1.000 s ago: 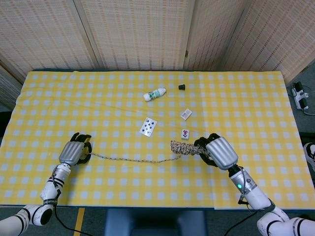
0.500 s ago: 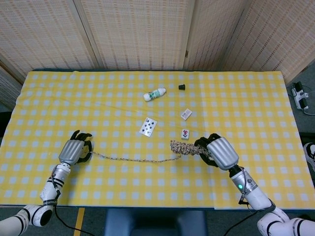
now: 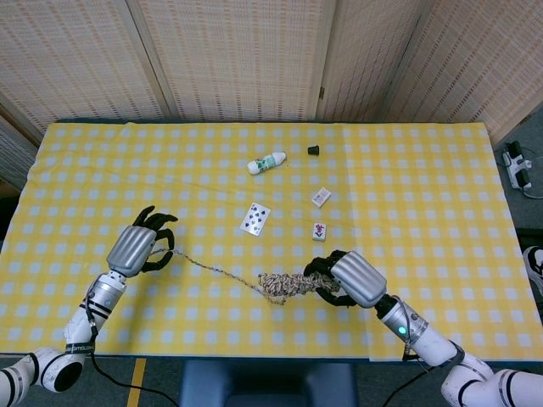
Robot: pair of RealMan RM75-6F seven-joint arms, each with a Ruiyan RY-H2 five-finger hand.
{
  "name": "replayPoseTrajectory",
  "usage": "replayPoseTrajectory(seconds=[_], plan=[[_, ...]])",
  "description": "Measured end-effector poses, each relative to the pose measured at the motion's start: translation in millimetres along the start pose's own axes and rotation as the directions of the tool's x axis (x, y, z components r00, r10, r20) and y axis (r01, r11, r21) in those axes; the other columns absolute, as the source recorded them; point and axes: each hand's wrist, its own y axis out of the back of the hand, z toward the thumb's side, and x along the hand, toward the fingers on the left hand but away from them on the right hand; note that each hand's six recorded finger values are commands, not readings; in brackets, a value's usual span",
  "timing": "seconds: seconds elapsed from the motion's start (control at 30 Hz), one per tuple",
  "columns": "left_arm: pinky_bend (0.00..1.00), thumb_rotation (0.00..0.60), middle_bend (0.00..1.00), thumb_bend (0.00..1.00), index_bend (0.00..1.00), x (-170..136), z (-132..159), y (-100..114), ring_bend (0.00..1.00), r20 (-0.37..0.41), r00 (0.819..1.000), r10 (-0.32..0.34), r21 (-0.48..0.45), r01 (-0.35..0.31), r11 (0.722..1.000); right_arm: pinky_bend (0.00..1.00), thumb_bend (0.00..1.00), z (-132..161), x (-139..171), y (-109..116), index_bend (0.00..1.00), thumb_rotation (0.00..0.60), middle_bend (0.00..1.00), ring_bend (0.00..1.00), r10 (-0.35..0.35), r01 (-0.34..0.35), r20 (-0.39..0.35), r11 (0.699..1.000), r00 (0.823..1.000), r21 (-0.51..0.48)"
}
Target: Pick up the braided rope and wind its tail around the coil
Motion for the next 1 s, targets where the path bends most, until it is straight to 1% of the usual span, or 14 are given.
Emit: replayPoseTrajectory(seconds=[0.13, 0.3, 0.4, 0.5, 0.6, 0.7, 0.8, 0.9, 1.0], plan=[[0.00, 0.600, 0.25, 0.46, 0.65, 10.2, 32.0, 21.8, 0.20, 0.071, 0.997, 0.020, -0.017, -0.019, 1.000, 0.48, 0.70, 13.4, -13.3, -11.6, 0.65, 0.600, 0.56, 0.60, 0.041, -0.042, -0.021, 0.997, 0.999, -0.063], [0.00, 0.600, 0.25, 0.46, 0.65, 22.0, 73.9, 41.8, 0.20, 0.157, 0.987, 0.036, -0.019, -0.033, 0.999, 0.50, 0.72, 21.4, -31.5, -23.4, 0.66, 0.600, 0.58, 0.61, 0.071, -0.071, -0.008, 0.988, 0.997, -0.137], [0.00, 0.600, 0.25, 0.47, 0.65, 26.3, 98.1, 48.6, 0.20, 0.202, 0.979, 0.040, -0.030, -0.035, 0.999, 0.51, 0.72, 25.6, -42.7, -32.3, 0.68, 0.600, 0.59, 0.62, 0.089, -0.086, 0.010, 0.977, 0.996, -0.197], [0.00, 0.600, 0.25, 0.47, 0.65, 28.8, 118.6, 52.1, 0.19, 0.238, 0.970, 0.045, -0.043, -0.036, 0.998, 0.51, 0.72, 31.5, -54.0, -41.6, 0.69, 0.600, 0.59, 0.63, 0.099, -0.088, 0.027, 0.958, 0.995, -0.272], [0.00, 0.600, 0.25, 0.47, 0.65, 28.7, 129.7, 49.8, 0.19, 0.255, 0.966, 0.042, -0.059, -0.028, 0.998, 0.51, 0.72, 37.1, -64.8, -50.7, 0.69, 0.600, 0.59, 0.63, 0.108, -0.087, 0.043, 0.935, 0.993, -0.345], [0.00, 0.600, 0.25, 0.47, 0.65, 24.3, 137.7, 44.8, 0.19, 0.271, 0.962, 0.029, -0.064, -0.012, 0.998, 0.51, 0.73, 39.9, -75.6, -57.1, 0.70, 0.600, 0.60, 0.63, 0.101, -0.064, 0.068, 0.909, 0.993, -0.411], [0.00, 0.600, 0.25, 0.47, 0.65, 16.9, 141.8, 41.7, 0.19, 0.282, 0.959, 0.026, -0.079, -0.004, 0.997, 0.51, 0.73, 40.7, -86.9, -63.0, 0.70, 0.600, 0.60, 0.64, 0.079, -0.021, 0.104, 0.881, 0.991, -0.472], [0.00, 0.600, 0.25, 0.47, 0.64, 9.9, 142.7, 40.1, 0.18, 0.287, 0.958, 0.028, -0.108, 0.004, 0.994, 0.51, 0.73, 40.8, -98.3, -68.3, 0.71, 0.600, 0.60, 0.65, 0.046, 0.035, 0.142, 0.854, 0.989, -0.519], [0.00, 0.600, 0.25, 0.47, 0.64, 1.8, 140.4, 39.5, 0.16, 0.286, 0.958, 0.035, -0.141, 0.006, 0.990, 0.52, 0.73, 41.8, -109.3, -71.2, 0.72, 0.600, 0.61, 0.66, -0.008, 0.106, 0.177, 0.828, 0.984, -0.551]])
